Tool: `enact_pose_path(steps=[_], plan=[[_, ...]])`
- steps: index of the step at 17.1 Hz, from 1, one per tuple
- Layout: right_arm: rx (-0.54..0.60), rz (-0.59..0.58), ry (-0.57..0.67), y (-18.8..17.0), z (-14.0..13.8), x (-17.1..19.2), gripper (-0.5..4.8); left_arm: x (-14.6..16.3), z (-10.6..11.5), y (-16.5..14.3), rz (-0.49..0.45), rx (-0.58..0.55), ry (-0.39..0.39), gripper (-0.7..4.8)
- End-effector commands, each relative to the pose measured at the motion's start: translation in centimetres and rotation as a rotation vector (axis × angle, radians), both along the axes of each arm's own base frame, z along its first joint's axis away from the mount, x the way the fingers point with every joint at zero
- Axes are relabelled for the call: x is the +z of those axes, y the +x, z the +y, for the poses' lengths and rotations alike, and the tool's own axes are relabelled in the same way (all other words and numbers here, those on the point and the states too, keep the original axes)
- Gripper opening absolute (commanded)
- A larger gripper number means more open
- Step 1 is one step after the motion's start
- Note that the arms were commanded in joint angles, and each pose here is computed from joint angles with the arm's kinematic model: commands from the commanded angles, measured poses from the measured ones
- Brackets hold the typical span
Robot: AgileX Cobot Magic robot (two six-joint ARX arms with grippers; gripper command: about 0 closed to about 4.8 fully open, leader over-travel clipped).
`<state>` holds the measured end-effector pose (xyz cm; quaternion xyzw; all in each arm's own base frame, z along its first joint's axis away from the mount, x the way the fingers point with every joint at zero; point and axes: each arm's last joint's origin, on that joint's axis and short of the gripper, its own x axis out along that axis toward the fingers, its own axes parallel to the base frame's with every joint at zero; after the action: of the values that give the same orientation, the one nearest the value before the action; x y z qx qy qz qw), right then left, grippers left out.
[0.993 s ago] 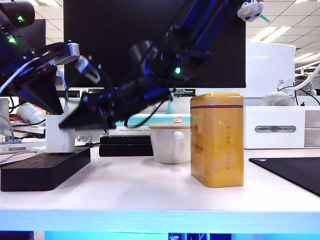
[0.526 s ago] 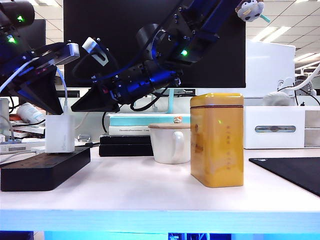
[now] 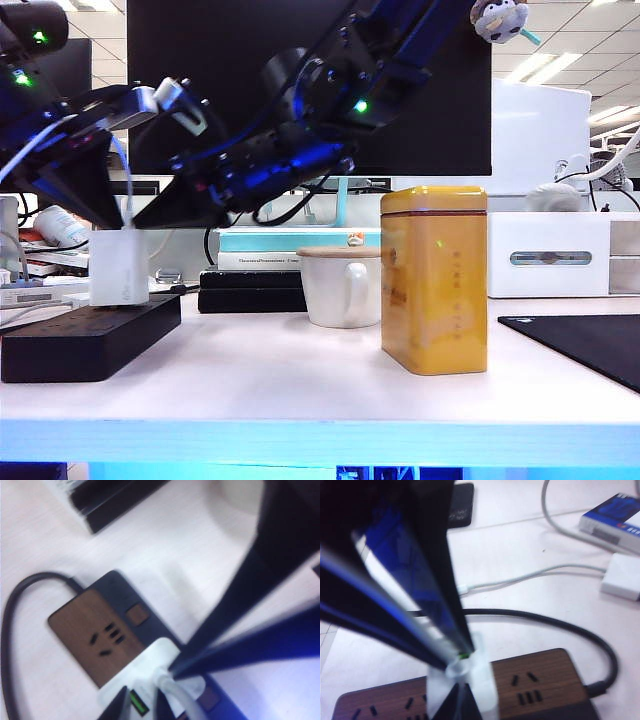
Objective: Plug the white charger into the left socket.
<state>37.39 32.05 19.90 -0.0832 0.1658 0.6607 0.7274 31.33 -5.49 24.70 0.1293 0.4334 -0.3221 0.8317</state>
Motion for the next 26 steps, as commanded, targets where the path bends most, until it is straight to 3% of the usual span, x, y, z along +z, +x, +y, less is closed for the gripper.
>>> enact_pose_path(steps=[1,19,26], plan=[[-0.007,0.0,-0.017,-0.4,0.7,-0.5,-0.01,-1.7,0.2,-0.9,0.145,0.023,0.057,0.8],[-0.049,0.041,-0.243,-1.3,0.1,-2.6,-0.01,-1.9,0.2,-1.1,0.182,0.022,0.06,0.8],[-0.076,-0.003,-0.234,-0.9,0.1,-2.5,-0.01,-2.0,0.2,-0.9,0.186,0.026,0.063,0.8]])
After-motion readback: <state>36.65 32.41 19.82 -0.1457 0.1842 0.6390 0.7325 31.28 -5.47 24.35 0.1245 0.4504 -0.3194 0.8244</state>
